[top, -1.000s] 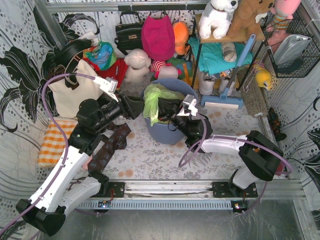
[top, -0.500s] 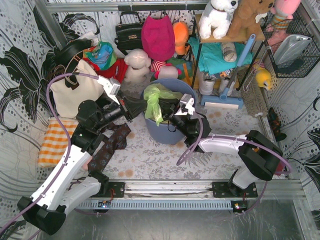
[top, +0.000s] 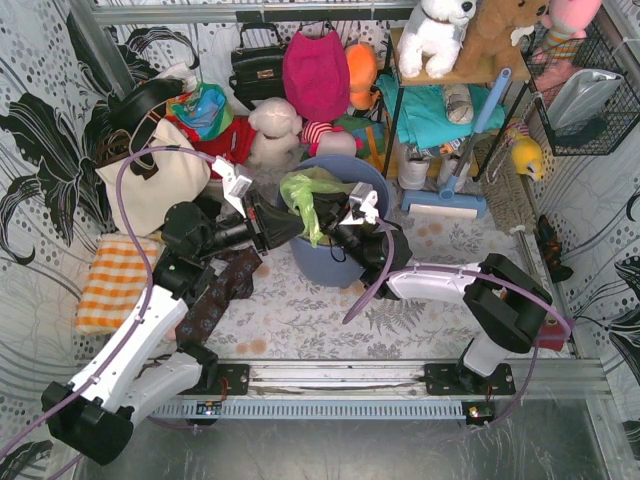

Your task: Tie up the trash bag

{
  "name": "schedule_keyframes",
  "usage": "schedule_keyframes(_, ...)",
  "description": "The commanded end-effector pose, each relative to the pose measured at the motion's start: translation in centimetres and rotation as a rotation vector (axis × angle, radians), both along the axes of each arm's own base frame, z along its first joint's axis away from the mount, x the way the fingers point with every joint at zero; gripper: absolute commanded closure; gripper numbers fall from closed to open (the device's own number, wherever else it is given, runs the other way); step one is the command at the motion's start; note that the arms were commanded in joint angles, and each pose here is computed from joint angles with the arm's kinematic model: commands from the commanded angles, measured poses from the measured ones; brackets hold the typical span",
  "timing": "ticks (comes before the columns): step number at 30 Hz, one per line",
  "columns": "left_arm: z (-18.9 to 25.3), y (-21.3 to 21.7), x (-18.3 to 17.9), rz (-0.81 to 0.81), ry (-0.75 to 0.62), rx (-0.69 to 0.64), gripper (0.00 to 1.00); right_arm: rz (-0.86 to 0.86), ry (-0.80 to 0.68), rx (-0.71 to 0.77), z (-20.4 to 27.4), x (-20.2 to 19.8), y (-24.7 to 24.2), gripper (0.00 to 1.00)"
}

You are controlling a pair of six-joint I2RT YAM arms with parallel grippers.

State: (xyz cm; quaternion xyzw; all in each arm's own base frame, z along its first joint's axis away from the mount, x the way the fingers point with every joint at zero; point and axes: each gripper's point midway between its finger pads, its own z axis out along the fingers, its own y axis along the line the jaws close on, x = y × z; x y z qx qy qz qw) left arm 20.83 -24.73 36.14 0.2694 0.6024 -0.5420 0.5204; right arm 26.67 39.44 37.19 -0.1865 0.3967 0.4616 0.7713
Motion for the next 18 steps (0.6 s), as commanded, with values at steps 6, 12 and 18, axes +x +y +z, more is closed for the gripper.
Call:
schedule_keyframes(6, -0.8, -0.1, -1.4, -0.062, -0.008, 0.024, 1.00, -0.049, -0.037, 0.081, 2.2, 0.3, -1.4, 1.00)
schedule_keyframes(12, -0.1, 2.8, 1.1, 0.223, -0.044, 0.078, 0.69, -0.066, -0.033, 0.080, 2.2, -0.1, -2.5, 1.00)
schedule_keyframes(18, 2.3, 5.9, 2.0, 0.434, -0.117, 0.041, 0.59, -0.053, -0.041, 0.072, 2.2, -0.8, -2.8, 1.00)
